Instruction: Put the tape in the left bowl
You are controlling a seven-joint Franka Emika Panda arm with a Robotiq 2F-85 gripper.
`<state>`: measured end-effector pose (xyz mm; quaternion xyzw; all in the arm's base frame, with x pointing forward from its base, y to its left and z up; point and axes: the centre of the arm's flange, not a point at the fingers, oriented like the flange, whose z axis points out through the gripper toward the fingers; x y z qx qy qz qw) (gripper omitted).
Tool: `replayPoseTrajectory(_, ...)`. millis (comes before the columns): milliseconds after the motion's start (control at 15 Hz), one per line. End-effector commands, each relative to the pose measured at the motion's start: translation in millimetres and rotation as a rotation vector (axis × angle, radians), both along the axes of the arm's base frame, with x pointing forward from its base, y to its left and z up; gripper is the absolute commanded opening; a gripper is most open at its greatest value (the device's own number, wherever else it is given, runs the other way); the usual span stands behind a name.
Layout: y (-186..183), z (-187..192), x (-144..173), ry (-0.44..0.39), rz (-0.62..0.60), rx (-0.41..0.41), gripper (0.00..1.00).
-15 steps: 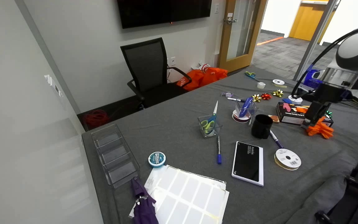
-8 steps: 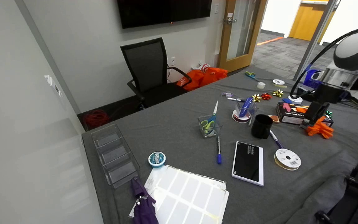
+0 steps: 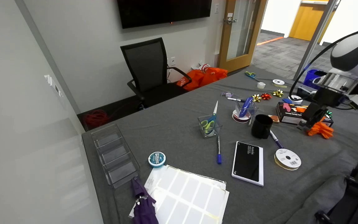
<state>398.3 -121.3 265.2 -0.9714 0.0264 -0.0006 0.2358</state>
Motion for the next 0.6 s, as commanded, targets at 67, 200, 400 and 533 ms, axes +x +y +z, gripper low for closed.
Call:
replayPoseTrajectory(67, -26.9, -50.7, 4.4, -0.026, -0.048, 0.071, 1.0)
replayPoseTrajectory(200, -34.3, -69.6, 3.3, -0.036, -0.06, 0.082, 1.0)
replayPoseTrajectory(400, -44.1, -94.5, 3.4, -0.04, -0.074, 0.101, 1.0)
replayPoseTrajectory(533, -49.1, -110.7, -0.2, -0.009, -0.073, 0.131, 1.0)
